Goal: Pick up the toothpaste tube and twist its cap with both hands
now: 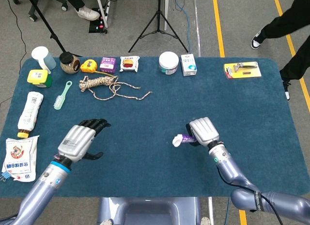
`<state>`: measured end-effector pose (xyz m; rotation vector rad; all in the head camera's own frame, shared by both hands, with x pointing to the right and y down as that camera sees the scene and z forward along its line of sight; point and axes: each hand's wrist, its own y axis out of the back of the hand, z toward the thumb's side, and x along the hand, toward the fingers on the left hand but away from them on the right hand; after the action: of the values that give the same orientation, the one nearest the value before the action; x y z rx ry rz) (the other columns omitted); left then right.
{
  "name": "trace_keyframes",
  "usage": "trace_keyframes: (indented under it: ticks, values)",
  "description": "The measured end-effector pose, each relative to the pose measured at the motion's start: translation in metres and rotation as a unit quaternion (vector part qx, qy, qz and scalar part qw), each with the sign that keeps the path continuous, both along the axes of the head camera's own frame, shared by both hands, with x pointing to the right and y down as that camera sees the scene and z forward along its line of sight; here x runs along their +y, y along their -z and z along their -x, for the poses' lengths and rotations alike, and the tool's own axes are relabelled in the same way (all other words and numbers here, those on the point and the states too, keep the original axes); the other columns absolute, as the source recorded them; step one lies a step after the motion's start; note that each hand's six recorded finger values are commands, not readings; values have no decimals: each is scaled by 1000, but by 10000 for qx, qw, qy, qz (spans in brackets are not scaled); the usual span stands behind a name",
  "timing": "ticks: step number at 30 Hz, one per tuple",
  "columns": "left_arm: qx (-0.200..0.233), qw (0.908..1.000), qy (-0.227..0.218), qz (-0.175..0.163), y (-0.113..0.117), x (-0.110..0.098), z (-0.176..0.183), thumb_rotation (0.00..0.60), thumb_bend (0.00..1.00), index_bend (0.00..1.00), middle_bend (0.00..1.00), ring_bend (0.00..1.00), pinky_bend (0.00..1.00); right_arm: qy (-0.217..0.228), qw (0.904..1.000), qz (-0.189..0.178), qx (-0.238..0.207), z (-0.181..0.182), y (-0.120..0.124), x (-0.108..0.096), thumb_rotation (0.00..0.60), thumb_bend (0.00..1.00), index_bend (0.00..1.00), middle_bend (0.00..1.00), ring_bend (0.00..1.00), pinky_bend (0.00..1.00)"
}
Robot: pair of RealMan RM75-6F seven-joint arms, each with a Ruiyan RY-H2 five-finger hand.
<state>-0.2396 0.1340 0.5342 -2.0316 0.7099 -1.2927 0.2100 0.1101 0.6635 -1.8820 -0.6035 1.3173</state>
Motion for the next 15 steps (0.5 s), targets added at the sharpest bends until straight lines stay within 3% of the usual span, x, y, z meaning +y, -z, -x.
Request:
trace_keyframes:
  ticks: [6,15]
  values:
    - [167,9989,-146,410,-16,-8,-46,600,158,134,156,149,207,-76,10000,-35,0,4,2,1,600,299,783,821,924,984]
    - [275,9978,-87,593,-32,-25,-100,600,157,133,155,149,209,-123,9998,-105,-63,10,6,3,600,299,786,824,927,986]
